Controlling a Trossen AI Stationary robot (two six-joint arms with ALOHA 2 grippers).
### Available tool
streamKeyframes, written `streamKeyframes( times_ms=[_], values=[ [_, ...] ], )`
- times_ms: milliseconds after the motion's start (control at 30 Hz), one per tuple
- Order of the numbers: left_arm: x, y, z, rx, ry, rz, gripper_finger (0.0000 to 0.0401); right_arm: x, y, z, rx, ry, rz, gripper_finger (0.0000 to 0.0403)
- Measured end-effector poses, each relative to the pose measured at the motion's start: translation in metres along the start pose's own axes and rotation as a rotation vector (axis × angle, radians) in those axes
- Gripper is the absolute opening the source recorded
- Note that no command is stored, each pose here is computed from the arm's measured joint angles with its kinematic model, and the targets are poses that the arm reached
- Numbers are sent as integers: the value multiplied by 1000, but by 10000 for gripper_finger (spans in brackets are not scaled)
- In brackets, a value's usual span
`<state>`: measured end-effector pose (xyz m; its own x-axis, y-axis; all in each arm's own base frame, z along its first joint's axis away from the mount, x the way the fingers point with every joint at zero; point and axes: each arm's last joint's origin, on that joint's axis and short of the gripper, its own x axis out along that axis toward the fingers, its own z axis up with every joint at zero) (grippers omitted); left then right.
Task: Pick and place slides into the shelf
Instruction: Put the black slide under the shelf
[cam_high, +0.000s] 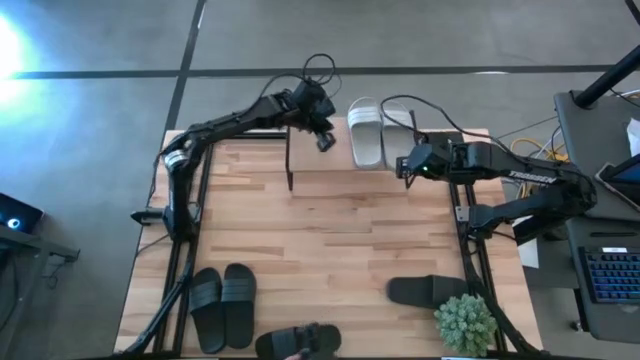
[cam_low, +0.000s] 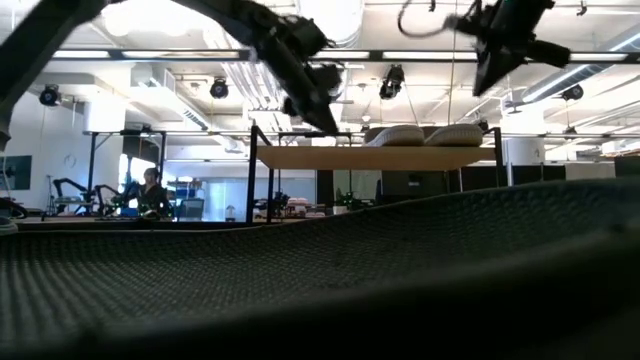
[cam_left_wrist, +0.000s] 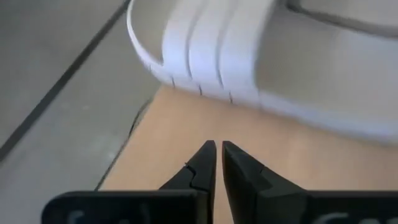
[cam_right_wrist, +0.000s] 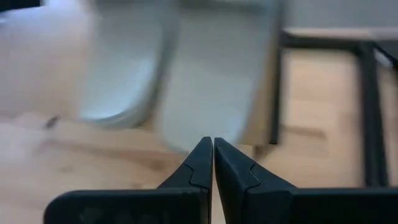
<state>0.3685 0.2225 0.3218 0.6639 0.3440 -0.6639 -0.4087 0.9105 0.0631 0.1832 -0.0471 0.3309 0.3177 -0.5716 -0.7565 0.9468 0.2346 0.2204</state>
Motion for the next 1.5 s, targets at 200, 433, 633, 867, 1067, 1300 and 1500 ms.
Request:
streamKeyframes(
  times_ms=[200, 433, 633, 867, 1067, 1300, 1500],
  values=[
    [-76, -36, 1, 151, -77, -156, 12, -38, 23, -10, -237, -210, 300, 9],
    [-131, -54, -23, 159, -127, -188, 12, -67, 26, -23, -203, -138, 513, 15],
    [-138, -55, -57, 43, -73, -196, 12, -63, 40, -48, -170, 133, 592, 50],
    [-128, -73, -93, -80, 39, -246, 12, -47, 55, -93, -247, 433, 437, 133],
    [-140, -108, -116, -278, 115, -272, 12, -38, 42, -120, -297, 700, 127, 188],
    [-158, -154, -137, -409, 80, -144, 12, -34, 43, -145, -296, 772, -55, 196],
    [-166, -184, -149, -445, 82, -150, 12, -25, 49, -189, -370, 872, -251, 190]
  ],
)
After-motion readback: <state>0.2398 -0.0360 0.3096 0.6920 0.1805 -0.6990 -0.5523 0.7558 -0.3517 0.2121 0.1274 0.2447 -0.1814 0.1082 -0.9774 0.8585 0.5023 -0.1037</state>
